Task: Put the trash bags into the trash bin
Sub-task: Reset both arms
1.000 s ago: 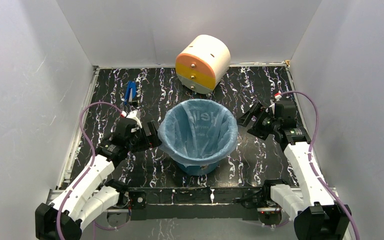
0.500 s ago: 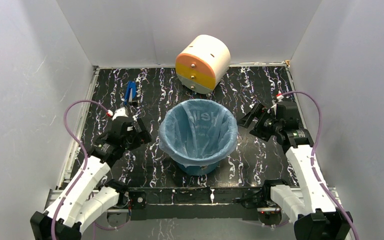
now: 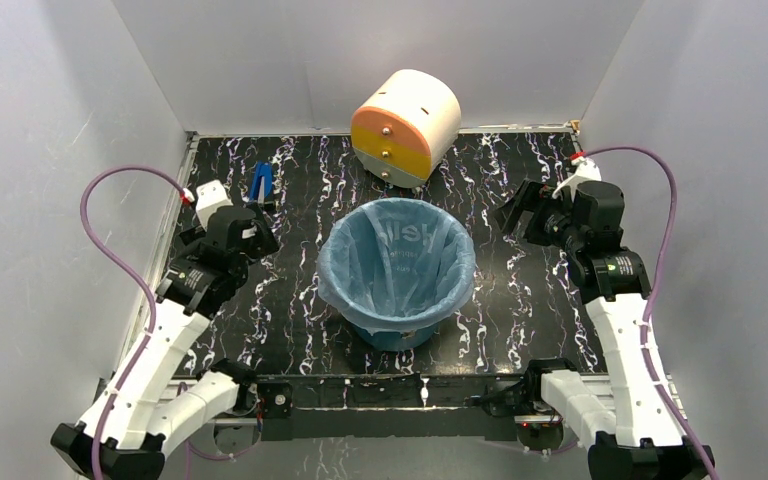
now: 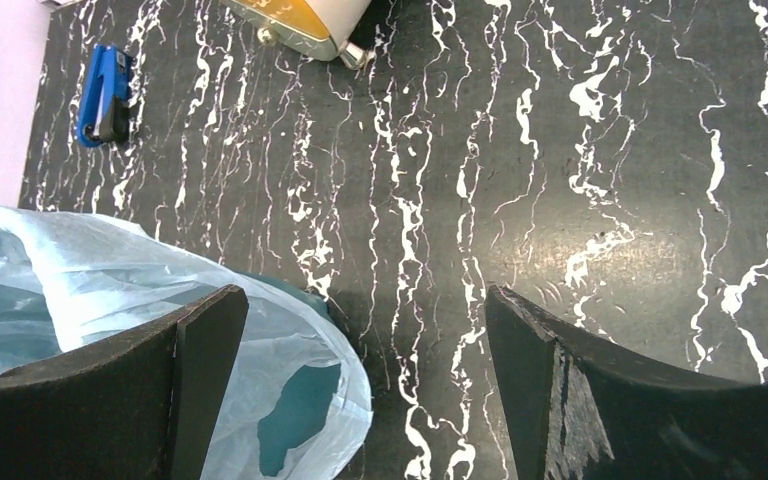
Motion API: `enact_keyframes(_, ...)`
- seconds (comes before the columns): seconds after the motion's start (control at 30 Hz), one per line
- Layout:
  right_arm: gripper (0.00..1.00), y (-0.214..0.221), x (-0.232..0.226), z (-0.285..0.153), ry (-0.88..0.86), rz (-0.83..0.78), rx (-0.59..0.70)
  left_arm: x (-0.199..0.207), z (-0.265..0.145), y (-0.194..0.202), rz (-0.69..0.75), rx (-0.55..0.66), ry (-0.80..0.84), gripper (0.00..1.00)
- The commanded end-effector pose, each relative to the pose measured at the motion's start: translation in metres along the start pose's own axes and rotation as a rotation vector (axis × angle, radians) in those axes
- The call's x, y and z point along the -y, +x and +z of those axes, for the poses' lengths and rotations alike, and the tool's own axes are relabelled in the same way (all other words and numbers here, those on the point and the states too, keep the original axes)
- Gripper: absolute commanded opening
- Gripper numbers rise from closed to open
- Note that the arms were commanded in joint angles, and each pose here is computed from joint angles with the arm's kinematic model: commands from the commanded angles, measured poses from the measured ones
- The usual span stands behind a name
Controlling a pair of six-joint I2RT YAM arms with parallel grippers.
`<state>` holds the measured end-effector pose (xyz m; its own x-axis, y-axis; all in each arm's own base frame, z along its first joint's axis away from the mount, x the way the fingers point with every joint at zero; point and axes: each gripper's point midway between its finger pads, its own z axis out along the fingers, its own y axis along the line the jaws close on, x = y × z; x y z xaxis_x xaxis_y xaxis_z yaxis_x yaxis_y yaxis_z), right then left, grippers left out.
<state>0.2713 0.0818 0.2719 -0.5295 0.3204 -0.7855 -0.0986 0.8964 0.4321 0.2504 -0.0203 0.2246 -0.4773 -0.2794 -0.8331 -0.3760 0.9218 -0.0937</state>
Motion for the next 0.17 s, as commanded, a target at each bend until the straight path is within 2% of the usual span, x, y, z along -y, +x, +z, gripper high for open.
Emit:
enact_keyframes(0.0, 0.99, -0.0172, -0.0016, -0.0066, -0.001, -0.078, 0.073, -0.015, -0.003, -0.0176, 0.023, 0.057, -0.085, 0.97)
enact_keyframes(0.13, 0.99, -0.0133, 0.0019, -0.0058, 0.01, -0.078, 0.068, -0.0111, -0.0014, -0.017, 0.031, 0.056, -0.067, 0.97)
